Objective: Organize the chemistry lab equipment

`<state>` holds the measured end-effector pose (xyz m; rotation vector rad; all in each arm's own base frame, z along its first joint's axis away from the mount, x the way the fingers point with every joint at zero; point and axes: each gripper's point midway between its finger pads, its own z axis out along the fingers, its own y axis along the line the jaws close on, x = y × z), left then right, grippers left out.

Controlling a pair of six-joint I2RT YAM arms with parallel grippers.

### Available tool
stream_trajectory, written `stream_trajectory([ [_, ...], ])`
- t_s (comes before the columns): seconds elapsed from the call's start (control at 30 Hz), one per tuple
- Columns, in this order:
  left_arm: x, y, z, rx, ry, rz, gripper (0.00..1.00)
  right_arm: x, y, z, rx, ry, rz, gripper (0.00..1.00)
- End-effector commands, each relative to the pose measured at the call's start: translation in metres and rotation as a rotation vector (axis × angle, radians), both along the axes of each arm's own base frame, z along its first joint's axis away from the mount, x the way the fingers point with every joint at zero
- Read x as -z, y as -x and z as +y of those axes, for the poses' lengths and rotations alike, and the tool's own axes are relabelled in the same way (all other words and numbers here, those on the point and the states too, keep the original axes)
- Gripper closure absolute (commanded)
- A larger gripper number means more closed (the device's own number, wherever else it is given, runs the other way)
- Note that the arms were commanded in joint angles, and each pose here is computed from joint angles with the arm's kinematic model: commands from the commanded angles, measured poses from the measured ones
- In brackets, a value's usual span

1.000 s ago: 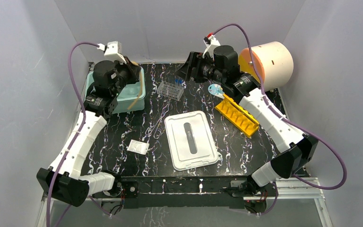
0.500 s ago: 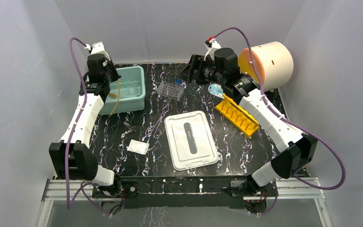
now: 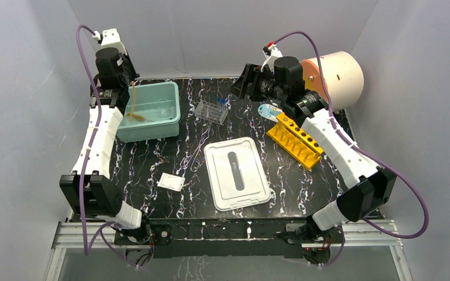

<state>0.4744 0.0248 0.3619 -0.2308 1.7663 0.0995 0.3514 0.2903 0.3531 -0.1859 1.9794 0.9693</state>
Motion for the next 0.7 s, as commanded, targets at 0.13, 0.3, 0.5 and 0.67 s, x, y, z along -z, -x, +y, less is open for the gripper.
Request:
stream_trajectory([
  [0.13, -0.003, -0.007, 0.013, -0.040, -0.057, -0.015, 1.00, -0.022, -0.005, -0.003, -0.019, -0.048, -0.079, 0.22],
  [0.3, 0.028, -0.014, 0.003, 0.009, -0.025, 0.016, 1.00, -0.019, -0.011, -0.002, -0.020, -0.051, -0.069, 0.22],
  [0.5, 0.079, -0.007, -0.003, 0.002, 0.059, 0.091, 1.00, -0.012, -0.016, -0.004, -0.009, -0.053, -0.053, 0.22],
  [0.67, 0.127, -0.002, -0.016, 0.025, 0.161, 0.168, 1.00, -0.005, -0.018, -0.004, -0.011, -0.060, -0.036, 0.22],
])
